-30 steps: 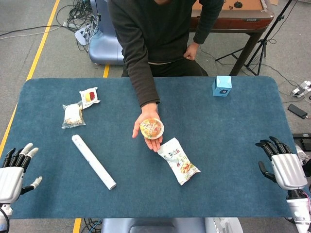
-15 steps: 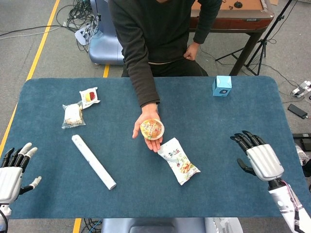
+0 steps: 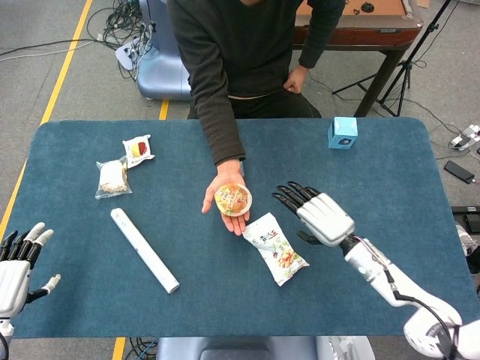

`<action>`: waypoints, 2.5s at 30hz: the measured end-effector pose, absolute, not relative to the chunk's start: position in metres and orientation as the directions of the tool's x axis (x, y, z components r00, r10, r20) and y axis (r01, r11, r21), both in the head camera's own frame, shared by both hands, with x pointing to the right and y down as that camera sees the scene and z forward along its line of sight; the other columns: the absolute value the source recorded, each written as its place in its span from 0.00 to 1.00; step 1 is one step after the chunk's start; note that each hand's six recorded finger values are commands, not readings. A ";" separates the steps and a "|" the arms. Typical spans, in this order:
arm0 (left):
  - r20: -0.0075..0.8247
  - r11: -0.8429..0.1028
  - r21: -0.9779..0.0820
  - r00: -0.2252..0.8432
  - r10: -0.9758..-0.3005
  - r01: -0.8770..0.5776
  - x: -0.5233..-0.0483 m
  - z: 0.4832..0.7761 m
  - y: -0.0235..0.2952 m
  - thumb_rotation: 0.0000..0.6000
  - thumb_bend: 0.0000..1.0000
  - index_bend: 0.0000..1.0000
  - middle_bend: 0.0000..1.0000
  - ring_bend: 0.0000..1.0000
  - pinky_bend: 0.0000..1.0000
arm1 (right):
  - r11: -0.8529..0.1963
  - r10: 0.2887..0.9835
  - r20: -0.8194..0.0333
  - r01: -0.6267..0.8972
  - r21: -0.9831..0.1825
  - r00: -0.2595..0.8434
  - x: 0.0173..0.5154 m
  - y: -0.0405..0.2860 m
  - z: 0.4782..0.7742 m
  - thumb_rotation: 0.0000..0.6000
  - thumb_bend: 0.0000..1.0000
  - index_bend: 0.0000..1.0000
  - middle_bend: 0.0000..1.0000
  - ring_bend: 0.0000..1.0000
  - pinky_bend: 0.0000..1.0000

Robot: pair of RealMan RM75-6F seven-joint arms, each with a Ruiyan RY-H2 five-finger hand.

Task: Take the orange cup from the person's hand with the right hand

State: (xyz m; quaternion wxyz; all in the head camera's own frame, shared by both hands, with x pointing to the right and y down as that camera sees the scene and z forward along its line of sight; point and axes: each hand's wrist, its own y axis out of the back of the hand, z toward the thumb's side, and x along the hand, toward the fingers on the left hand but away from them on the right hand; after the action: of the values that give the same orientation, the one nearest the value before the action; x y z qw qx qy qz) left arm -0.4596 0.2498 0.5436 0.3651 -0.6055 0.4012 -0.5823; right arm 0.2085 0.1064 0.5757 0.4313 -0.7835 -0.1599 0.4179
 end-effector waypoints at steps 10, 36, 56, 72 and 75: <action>0.413 -0.411 -0.909 -0.012 -0.911 -0.061 -0.464 0.543 0.253 1.00 0.21 0.14 0.07 0.09 0.02 | -0.603 0.548 -0.538 -0.143 -0.785 0.640 0.140 0.080 0.604 1.00 0.26 0.04 0.04 0.00 0.23; 0.410 -0.407 -0.911 -0.041 -0.911 -0.064 -0.475 0.540 0.258 1.00 0.21 0.14 0.07 0.09 0.02 | -0.631 0.506 -0.562 -0.163 -0.759 0.654 0.070 0.068 0.635 1.00 0.38 0.15 0.12 0.02 0.25; 0.408 -0.405 -0.912 -0.043 -0.912 -0.063 -0.478 0.539 0.259 1.00 0.21 0.14 0.07 0.09 0.02 | -0.582 0.610 -0.453 -0.021 -0.813 0.650 0.094 0.050 0.613 1.00 0.56 0.51 0.32 0.26 0.58; 0.404 -0.401 -0.913 -0.025 -0.914 -0.072 -0.472 0.542 0.259 1.00 0.21 0.14 0.07 0.09 0.02 | -0.581 0.697 -0.533 -0.058 -0.812 0.479 0.216 0.054 0.616 1.00 0.56 0.51 0.32 0.26 0.58; 0.404 -0.402 -0.913 -0.020 -0.914 -0.073 -0.470 0.542 0.259 1.00 0.21 0.14 0.07 0.09 0.02 | -0.590 0.696 -0.554 -0.076 -0.804 0.456 0.227 0.056 0.630 1.00 0.56 0.51 0.32 0.26 0.58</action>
State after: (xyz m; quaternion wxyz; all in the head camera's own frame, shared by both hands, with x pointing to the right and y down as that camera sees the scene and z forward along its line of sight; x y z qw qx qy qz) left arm -0.4699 0.2593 0.5416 0.3602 -0.6000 0.4114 -0.5839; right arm 0.2272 0.0559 0.6295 0.4030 -0.7520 -0.2063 0.4791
